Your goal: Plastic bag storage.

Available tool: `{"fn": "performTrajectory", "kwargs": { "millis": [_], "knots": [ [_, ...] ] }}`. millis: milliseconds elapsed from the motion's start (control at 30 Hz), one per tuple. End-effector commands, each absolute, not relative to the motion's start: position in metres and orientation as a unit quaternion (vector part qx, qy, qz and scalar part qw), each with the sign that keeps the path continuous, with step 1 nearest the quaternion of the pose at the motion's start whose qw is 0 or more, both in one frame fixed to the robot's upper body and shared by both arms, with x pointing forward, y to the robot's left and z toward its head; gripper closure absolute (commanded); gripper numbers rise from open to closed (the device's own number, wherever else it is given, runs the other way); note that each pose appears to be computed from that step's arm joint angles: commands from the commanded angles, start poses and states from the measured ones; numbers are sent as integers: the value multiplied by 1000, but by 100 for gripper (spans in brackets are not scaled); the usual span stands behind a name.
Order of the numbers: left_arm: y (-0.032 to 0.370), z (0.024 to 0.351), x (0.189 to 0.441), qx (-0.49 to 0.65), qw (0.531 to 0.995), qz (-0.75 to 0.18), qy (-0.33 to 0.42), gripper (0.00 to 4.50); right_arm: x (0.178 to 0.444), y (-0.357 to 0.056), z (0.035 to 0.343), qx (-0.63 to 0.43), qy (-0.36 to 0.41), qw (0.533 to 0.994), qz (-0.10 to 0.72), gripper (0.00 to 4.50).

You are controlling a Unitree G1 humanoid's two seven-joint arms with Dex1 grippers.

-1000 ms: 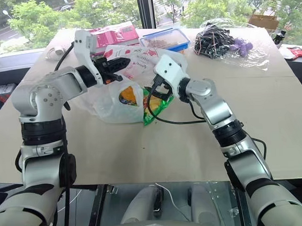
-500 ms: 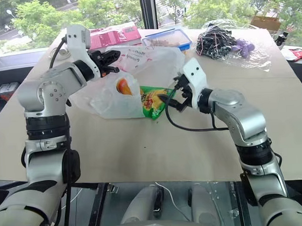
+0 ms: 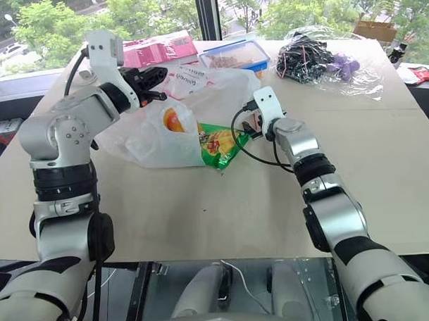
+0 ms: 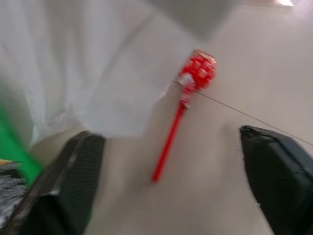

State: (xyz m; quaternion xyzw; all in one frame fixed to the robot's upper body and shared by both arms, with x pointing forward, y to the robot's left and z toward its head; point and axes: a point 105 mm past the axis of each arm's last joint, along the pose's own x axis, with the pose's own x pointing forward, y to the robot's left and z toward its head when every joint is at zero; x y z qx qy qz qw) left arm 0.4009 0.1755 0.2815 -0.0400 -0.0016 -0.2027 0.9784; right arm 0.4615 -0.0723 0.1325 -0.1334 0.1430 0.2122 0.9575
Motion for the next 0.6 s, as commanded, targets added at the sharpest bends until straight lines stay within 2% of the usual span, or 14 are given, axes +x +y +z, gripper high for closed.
{"fn": "performTrajectory", "kwargs": {
  "millis": [33, 100, 133, 167, 233, 333, 400, 500, 600],
  "knots": [
    [184, 299, 392, -30, 981, -189, -36, 450, 466, -74, 134, -171, 130, 954, 211, 173],
    [185, 299, 392, -30, 981, -186, -35, 450, 466, -77, 131, -182, 131, 952, 211, 284],
    [185, 298, 392, -31, 982, -185, -35, 450, 466, -80, 131, -186, 130, 951, 211, 309],
    [185, 298, 391, -31, 982, -184, -35, 450, 467, -82, 131, -187, 128, 951, 211, 368],
    [184, 298, 391, -35, 981, -186, -34, 450, 468, -90, 139, -187, 112, 954, 208, 447],
    [179, 298, 392, -39, 980, -194, -35, 450, 464, -105, 153, -178, 87, 956, 215, 447],
    [175, 299, 392, -45, 977, -204, -35, 450, 450, -127, 160, -180, 79, 956, 219, 447],
    [169, 299, 392, -52, 973, -221, -33, 450, 409, -152, 170, -172, 76, 950, 251, 447],
    [158, 298, 390, -48, 966, -254, -25, 450, 368, -155, 178, -153, 80, 939, 297, 447]
  ]
}}
